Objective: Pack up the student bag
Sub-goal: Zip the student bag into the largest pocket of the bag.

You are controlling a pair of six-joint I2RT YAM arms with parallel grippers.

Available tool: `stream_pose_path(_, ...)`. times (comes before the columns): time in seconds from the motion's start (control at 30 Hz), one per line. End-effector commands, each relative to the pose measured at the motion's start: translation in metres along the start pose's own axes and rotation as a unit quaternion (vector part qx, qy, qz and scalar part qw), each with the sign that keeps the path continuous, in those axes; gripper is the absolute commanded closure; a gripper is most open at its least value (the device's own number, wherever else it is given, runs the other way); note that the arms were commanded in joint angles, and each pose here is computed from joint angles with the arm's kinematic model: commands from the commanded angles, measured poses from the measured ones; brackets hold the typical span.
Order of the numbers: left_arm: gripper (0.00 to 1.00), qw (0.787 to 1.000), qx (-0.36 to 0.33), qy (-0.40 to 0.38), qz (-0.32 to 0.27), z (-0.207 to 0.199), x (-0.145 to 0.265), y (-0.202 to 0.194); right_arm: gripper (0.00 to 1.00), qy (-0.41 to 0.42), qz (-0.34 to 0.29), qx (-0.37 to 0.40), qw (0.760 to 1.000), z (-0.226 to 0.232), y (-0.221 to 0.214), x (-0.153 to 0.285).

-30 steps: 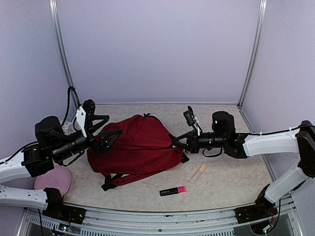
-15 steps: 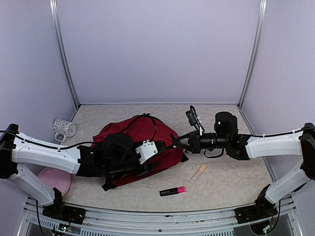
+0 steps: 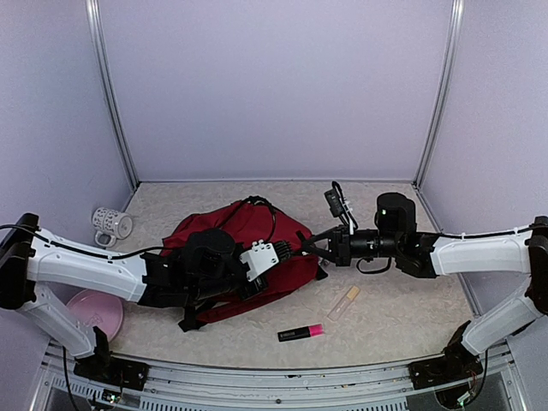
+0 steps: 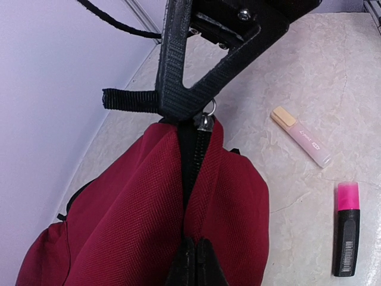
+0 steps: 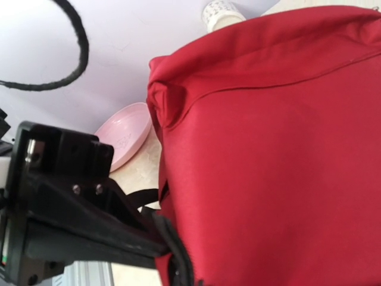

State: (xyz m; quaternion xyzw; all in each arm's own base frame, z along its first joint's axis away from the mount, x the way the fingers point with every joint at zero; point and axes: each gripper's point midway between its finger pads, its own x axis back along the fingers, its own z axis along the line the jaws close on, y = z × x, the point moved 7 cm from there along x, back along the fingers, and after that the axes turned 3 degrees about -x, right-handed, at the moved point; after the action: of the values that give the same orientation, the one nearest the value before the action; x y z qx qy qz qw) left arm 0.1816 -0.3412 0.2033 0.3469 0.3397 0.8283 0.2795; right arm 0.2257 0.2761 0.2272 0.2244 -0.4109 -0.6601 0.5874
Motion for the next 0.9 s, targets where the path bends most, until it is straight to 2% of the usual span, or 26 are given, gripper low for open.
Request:
stream_pose_path(0.0, 1.0, 1.0, 0.014, 0.019, 0.007, 0.011, 0.013, -0.005, 1.0, 0.013, -0.04, 0.041, 0.998, 0.013, 0.033, 0.01)
stream_pose_path(0.17, 1.0, 0.999, 0.038, 0.015, 0.012, 0.012, 0.031, -0.007, 1.0, -0.031, -0.054, 0.051, 0.997, -0.012, 0.047, 0.028)
stream_pose_path(0.33, 1.0, 0.997, 0.07, 0.02, -0.031, 0.02, 0.066, 0.004, 1.0, -0.072, -0.076, 0.048, 0.993, -0.047, 0.062, 0.051)
stream_pose_path(0.5, 1.0, 0.994, 0.087, 0.038, -0.05, 0.028, 0.097, 0.008, 1.0, -0.093, -0.062, 0.061, 0.992, -0.071, 0.071, 0.051)
stream_pose_path(0.63, 1.0, 0.989, 0.119, 0.065, -0.061, 0.039, 0.123, 0.001, 1.0, -0.115, -0.071, 0.044, 0.99, -0.1, 0.076, 0.067)
stream_pose_path(0.77, 1.0, 0.983, 0.148, 0.075, -0.076, 0.04, 0.14, -0.008, 1.0, -0.14, -0.062, 0.042, 0.987, -0.121, 0.081, 0.067)
stream_pose_path(0.87, 1.0, 0.982, 0.156, 0.068, -0.084, 0.037, 0.143, -0.011, 1.0, -0.125, -0.053, 0.034, 0.99, -0.124, 0.084, 0.059)
